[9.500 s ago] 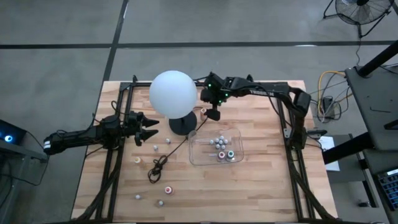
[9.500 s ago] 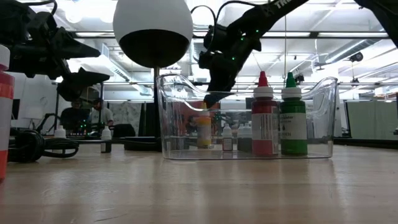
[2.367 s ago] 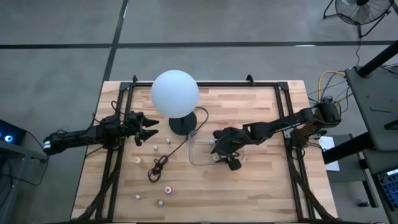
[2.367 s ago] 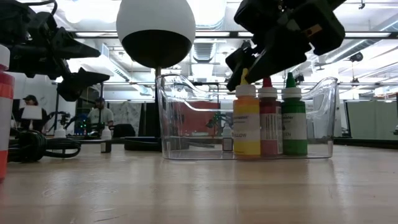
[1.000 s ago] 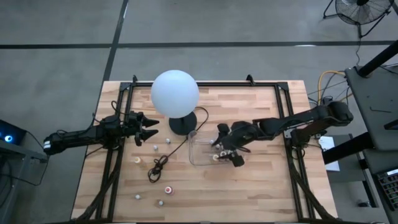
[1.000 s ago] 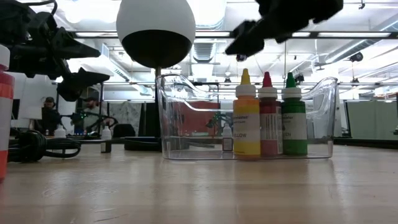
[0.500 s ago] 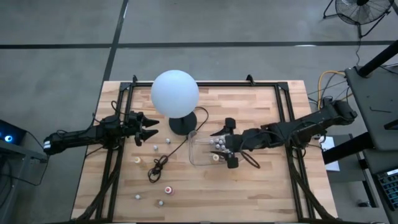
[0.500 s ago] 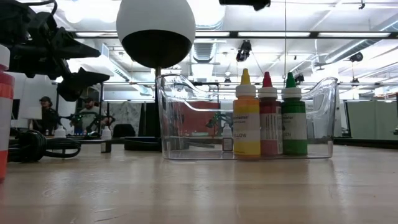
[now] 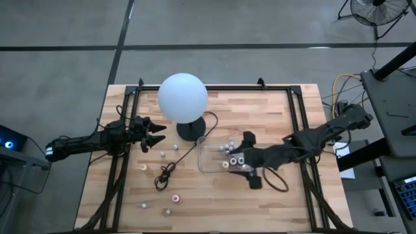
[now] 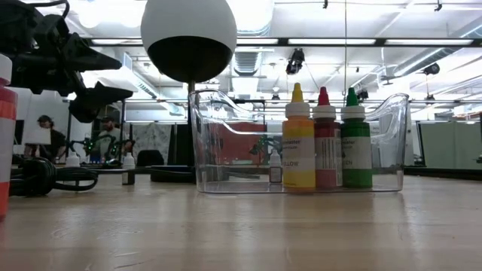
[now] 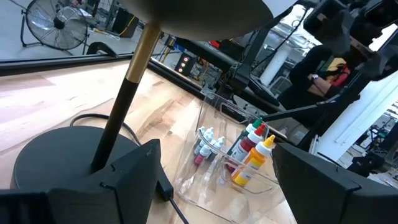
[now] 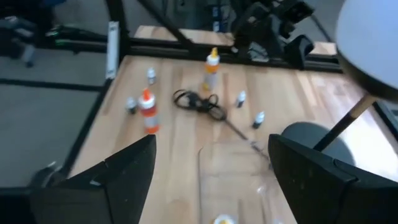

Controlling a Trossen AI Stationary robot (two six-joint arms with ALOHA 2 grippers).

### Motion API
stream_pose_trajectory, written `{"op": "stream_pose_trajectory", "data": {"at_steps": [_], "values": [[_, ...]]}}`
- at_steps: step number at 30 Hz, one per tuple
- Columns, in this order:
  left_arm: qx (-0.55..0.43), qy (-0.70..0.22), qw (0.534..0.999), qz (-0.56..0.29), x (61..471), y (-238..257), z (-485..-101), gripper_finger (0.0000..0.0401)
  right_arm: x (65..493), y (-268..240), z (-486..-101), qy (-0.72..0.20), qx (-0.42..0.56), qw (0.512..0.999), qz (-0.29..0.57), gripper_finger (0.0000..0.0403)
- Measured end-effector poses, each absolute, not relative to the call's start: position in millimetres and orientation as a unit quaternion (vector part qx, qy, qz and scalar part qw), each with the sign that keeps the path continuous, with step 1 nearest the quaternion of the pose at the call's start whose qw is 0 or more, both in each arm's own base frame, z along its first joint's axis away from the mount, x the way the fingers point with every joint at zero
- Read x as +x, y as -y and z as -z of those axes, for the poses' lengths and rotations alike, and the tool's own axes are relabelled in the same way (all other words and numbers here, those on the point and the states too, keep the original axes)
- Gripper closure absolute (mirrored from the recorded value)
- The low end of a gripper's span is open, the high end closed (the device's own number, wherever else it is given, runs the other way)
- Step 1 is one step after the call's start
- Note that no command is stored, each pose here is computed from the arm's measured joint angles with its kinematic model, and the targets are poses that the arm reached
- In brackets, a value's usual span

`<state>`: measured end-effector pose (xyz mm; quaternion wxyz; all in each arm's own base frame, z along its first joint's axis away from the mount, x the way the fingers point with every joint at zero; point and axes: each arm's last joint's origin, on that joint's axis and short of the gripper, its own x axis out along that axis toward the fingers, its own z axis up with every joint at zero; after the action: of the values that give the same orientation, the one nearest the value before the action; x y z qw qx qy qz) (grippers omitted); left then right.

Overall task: Pick & Place food coloring
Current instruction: Put the small blue food coloring bottle into the transparent bin

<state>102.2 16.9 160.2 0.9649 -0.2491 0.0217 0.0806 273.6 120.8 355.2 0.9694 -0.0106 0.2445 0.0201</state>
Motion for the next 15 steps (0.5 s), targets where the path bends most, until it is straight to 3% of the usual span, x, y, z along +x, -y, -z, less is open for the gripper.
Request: {"op": "stream_pose_trajectory", "data": {"at_steps": [7, 15], "values": [[-0.249, -0.022, 0.965, -0.081, 102, -17, -160, 0.0122, 233, -103, -361, -0.277, 0.04, 0.96, 0.001, 0.0107], [-0.249, -0.022, 0.965, -0.081, 102, -17, -160, 0.0122, 194, -76, -337, -0.22, 0.043, 0.974, 0.043, 0.0107]]}}
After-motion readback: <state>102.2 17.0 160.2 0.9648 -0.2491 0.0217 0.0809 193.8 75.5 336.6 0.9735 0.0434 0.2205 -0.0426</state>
